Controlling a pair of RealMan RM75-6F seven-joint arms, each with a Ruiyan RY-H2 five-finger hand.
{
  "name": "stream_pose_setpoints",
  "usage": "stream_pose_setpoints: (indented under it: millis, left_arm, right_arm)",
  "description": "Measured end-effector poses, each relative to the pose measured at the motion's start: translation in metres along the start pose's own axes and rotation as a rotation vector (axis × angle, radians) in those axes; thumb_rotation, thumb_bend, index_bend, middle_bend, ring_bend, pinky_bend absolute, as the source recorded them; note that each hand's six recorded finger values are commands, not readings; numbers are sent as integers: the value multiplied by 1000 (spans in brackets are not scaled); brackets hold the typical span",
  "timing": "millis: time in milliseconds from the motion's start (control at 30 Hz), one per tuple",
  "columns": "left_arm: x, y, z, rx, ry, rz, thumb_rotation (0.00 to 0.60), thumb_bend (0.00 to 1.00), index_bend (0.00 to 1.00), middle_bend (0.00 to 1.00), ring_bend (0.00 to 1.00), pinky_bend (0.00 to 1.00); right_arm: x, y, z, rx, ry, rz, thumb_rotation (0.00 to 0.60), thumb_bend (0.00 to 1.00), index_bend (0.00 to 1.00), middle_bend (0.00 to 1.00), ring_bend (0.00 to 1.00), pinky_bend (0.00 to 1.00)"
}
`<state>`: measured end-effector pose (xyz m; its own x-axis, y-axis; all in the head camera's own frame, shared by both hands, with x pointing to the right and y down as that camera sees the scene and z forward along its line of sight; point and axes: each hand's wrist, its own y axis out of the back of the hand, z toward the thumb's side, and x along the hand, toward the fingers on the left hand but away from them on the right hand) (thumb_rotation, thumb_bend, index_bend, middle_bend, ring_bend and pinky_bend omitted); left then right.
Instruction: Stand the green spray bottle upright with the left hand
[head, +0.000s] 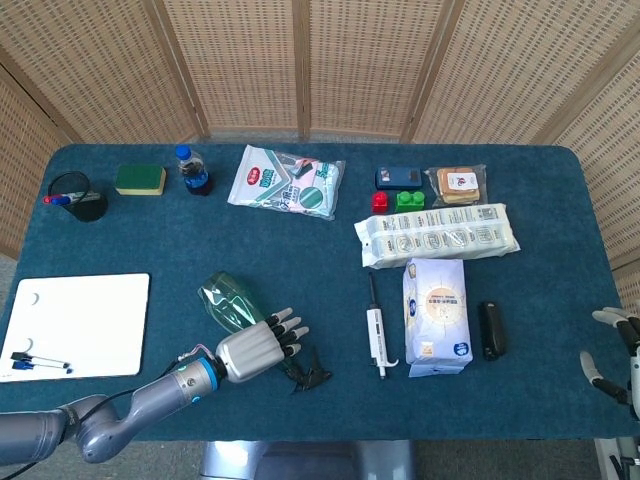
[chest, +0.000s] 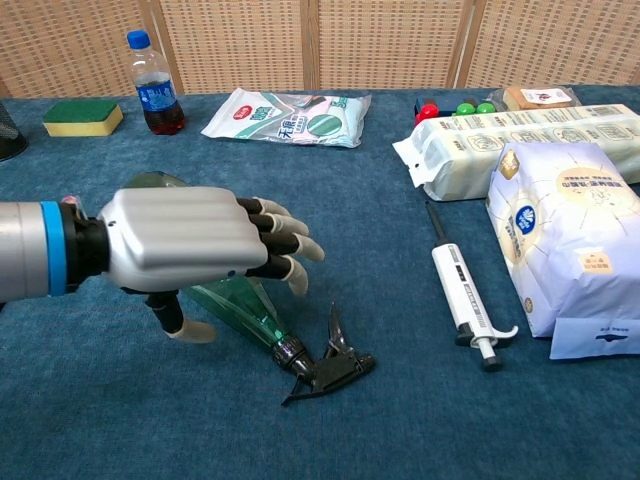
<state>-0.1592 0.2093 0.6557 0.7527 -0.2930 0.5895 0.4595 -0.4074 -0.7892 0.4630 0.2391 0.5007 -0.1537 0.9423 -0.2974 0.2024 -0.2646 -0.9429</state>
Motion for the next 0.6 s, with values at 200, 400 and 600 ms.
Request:
stream_pose_setpoints:
  millis: [200,400,600]
  left_arm:
    - [10,-10,-1,14,16,-25,599,301,210,26,0,0]
    - [18,-10,1,17,33,0,600,302,326,207,107,186]
    - [22,-14,1,31,34,17,600,302,489,448,373,394]
  right_arm:
    - [1,1,-3,-4,-9,-2,600,376,297,293,99,164]
    - [3,3,-5,-7,-14,-10,600,377,297,292,99,165]
    - [3,3,-5,-12,-14,-12,600,377,298,293,99,164]
